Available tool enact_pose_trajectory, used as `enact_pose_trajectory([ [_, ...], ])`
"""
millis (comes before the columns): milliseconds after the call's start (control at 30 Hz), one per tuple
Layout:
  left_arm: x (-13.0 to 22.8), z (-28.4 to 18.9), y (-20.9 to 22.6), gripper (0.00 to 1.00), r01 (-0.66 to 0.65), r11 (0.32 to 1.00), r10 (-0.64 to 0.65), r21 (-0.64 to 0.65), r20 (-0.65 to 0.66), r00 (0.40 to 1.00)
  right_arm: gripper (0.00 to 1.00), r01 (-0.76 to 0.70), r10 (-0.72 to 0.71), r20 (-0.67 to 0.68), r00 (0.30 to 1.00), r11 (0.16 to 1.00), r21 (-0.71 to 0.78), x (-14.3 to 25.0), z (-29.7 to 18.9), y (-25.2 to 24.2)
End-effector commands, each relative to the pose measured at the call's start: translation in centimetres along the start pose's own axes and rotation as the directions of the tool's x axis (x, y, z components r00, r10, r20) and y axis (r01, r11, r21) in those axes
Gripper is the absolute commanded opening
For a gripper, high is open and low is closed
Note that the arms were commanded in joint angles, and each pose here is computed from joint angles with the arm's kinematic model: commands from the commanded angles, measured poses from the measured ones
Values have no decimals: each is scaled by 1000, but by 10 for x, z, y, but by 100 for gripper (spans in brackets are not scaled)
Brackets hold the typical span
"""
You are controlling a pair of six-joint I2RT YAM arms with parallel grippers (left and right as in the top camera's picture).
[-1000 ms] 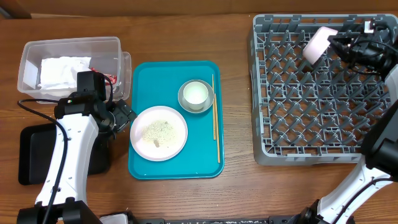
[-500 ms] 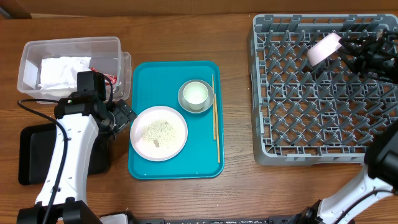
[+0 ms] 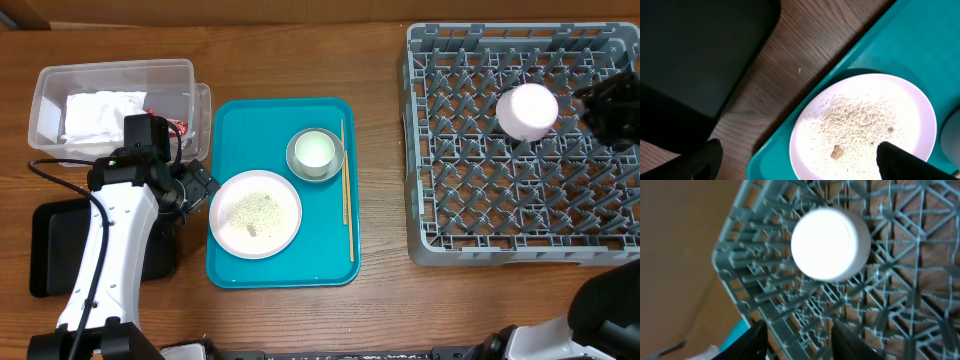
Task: Sort waste into correct bins and load items into the dishwasher
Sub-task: 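Reach the right gripper back to the white cup in the grey bowl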
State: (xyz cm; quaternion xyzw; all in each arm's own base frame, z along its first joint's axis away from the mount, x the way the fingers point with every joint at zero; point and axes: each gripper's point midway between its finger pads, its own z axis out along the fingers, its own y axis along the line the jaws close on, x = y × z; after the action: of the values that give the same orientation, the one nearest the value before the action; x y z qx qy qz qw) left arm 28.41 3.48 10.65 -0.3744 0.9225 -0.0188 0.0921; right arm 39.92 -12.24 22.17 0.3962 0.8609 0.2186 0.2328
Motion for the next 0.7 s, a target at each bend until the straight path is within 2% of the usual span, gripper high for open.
enact_pose_trajectory([
  [0,0,-1,1,100,17,1000,-17,3,-1,1000,43,158,-159,-58,986,987,-16,30,5,28],
  [100,0,-1,1,100,17,1000,-17,3,-1,1000,43,281,-294,-152,944,954,-101,76,18,67],
  [200,0,-1,1,100,17,1000,-17,3,-1,1000,44,409,-441,-181,879,893,-188,123,32,115],
  [300,0,-1,1,100,17,1000,-17,3,-2,1000,65,575,-622,-119,774,769,-280,178,46,174],
  [433,0,-1,1,100,17,1000,-17,3,-2,1000,80,736,-761,-18,649,633,-238,245,73,220],
  [567,0,-1,1,100,17,1000,-17,3,-1,1000,81,841,-854,-32,519,517,-163,323,117,226],
  [667,0,-1,1,100,17,1000,-17,3,-2,1000,80,861,-865,-42,499,501,-90,352,139,219],
])
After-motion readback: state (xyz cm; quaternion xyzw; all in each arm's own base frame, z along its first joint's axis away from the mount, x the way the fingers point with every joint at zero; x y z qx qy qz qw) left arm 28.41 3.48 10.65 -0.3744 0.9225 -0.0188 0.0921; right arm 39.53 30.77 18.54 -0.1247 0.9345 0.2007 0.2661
